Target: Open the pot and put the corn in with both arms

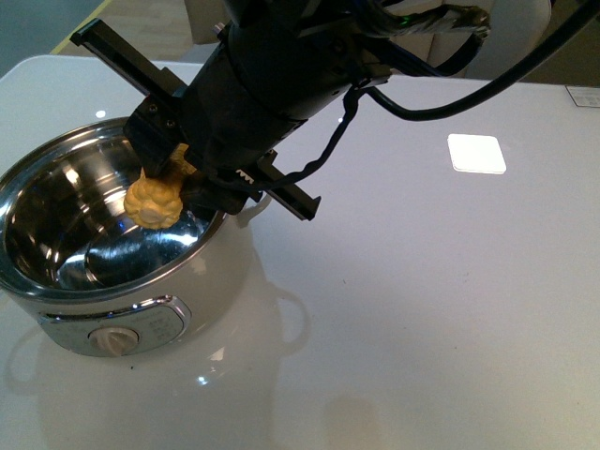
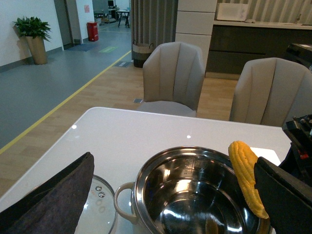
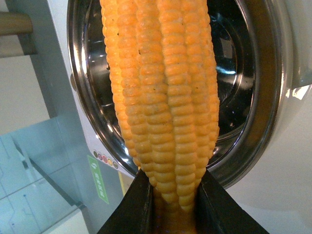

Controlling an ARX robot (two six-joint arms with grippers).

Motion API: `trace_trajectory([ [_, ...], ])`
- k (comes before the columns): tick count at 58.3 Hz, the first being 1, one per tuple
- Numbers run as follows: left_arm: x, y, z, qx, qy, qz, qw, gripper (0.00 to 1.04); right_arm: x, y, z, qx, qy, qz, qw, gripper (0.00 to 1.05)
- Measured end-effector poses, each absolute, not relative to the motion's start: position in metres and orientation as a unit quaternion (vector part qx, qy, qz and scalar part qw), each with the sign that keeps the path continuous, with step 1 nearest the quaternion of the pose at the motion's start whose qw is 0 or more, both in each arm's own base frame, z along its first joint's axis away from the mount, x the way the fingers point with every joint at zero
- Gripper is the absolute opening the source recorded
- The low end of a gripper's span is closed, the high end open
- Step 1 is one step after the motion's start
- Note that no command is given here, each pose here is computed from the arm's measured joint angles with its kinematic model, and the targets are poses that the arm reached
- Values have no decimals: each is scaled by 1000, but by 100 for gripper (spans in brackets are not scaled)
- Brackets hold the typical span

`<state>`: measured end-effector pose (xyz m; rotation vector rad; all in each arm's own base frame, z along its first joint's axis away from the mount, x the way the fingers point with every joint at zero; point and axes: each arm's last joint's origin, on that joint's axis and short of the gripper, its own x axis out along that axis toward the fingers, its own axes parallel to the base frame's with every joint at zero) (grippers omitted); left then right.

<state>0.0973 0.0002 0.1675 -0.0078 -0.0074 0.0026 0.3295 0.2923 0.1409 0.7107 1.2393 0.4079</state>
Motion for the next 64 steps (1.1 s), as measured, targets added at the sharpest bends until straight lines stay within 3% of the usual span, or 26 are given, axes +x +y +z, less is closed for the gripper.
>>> trace_trajectory([
  [18, 97, 0, 167, -4, -4, 1, 1000, 98, 335, 306, 133, 312, 576, 181, 734, 15],
  [27, 97, 0, 167, -4, -4, 1, 1000, 98, 337, 307, 129, 308, 579, 175, 735, 20],
  [32, 97, 0, 167, -4, -4, 1, 1000, 98, 337, 307, 129, 307, 578, 175, 735, 39],
  [54, 97, 0, 167, -4, -4, 1, 1000, 98, 336, 305, 131, 312, 571, 179, 738, 96],
  [64, 97, 0, 167, -4, -4, 1, 1000, 98, 332, 293, 141, 330, 554, 185, 742, 96],
])
